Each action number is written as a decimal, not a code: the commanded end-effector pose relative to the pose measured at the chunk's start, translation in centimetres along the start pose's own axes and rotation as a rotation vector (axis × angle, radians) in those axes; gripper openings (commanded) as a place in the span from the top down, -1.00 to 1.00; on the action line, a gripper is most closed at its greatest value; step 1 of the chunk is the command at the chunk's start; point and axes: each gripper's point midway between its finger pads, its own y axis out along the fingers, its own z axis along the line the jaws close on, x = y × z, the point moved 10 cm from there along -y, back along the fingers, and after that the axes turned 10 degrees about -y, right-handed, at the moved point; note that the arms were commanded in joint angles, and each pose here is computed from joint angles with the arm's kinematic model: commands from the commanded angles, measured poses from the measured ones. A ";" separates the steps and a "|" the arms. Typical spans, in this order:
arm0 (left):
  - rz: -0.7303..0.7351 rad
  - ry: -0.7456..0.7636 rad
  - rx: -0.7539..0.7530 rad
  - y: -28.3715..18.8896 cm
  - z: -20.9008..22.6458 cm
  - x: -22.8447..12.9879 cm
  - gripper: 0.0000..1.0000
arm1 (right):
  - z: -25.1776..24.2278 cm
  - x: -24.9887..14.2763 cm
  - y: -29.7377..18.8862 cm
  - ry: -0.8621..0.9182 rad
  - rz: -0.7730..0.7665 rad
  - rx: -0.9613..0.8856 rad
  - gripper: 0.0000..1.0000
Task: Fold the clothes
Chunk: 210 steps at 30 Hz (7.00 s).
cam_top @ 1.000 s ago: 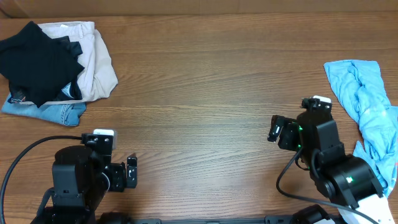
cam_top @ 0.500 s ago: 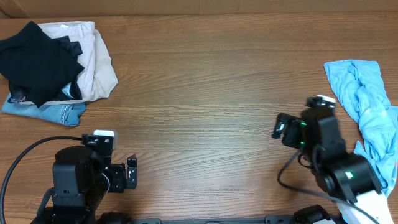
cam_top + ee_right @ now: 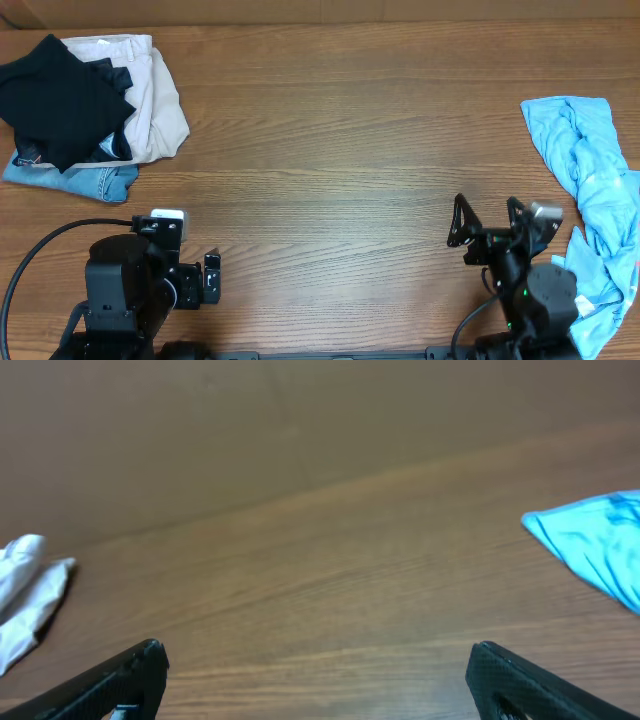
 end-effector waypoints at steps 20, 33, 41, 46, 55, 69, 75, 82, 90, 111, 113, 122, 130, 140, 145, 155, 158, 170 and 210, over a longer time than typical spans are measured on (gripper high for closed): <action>-0.005 0.001 0.003 -0.1 0.0 -0.1 -1.00 | -0.5 -5.1 1.5 -0.229 -0.172 0.033 -1.00; -0.005 0.001 0.003 -0.1 0.0 -0.1 -1.00 | -0.4 -5.1 1.5 -0.230 -0.172 0.043 -1.00; -0.005 0.001 0.003 -0.1 0.0 -0.1 -1.00 | -0.4 -5.1 1.5 -0.230 -0.172 0.043 -1.00; -0.005 0.001 0.003 -0.1 0.0 -0.1 -1.00 | -0.4 -5.1 1.5 -0.230 -0.172 0.043 -1.00; -0.006 0.001 0.003 -0.1 0.0 -0.1 -1.00 | -0.4 -5.1 1.5 -0.230 -0.172 0.043 -1.00; -0.210 0.000 0.020 2.6 1.0 -3.0 -1.00 | -0.4 -5.1 1.5 -0.230 -0.172 0.043 -1.00; -0.351 -0.005 -0.011 6.3 1.4 -4.8 -1.00 | -0.4 -5.1 1.5 -0.230 -0.172 0.043 -1.00; -0.591 0.002 -0.055 9.7 1.5 -5.2 -1.00 | -0.4 -5.1 1.5 -0.230 -0.172 0.043 -1.00; -0.875 0.088 -0.057 10.9 1.5 -4.4 -1.00 | -0.4 -5.1 1.5 -0.230 -0.172 0.043 -1.00; -0.796 0.085 -0.043 12.5 1.7 -5.5 -1.00 | -0.4 -5.1 1.5 -0.230 -0.172 0.043 -1.00; -0.796 0.085 -0.043 12.5 1.7 -5.5 -1.00 | -0.4 -5.1 1.5 -0.230 -0.172 0.043 -1.00; -0.796 0.085 -0.043 12.5 1.7 -5.5 -1.00 | -0.4 -5.1 1.5 -0.230 -0.172 0.043 -1.00; -0.796 0.084 -0.043 12.5 1.7 -5.5 -1.00 | -0.4 -5.1 1.5 -0.230 -0.172 0.043 -1.00; -0.796 0.085 -0.043 12.5 1.7 -5.5 -1.00 | -0.4 -5.1 1.5 -0.230 -0.172 0.043 -1.00; -0.796 0.085 -0.043 12.5 1.7 -5.5 -1.00 | -0.4 -5.1 1.5 -0.230 -0.172 0.043 -1.00; -0.796 0.085 -0.043 12.5 1.7 -5.5 -0.99 | -0.4 -5.1 1.5 -0.230 -0.172 0.043 -1.00; -0.796 0.085 -0.043 12.5 1.7 -5.5 -1.00 | -0.4 -5.1 1.5 -0.230 -0.172 0.043 -1.00; -0.796 0.085 -0.043 12.5 1.7 -5.5 -1.00 | -0.4 -5.1 1.5 -0.230 -0.172 0.043 -1.00; -0.796 0.085 -0.043 12.5 1.7 -5.5 -1.00 | -0.4 -5.1 1.5 -0.230 -0.172 0.043 -1.00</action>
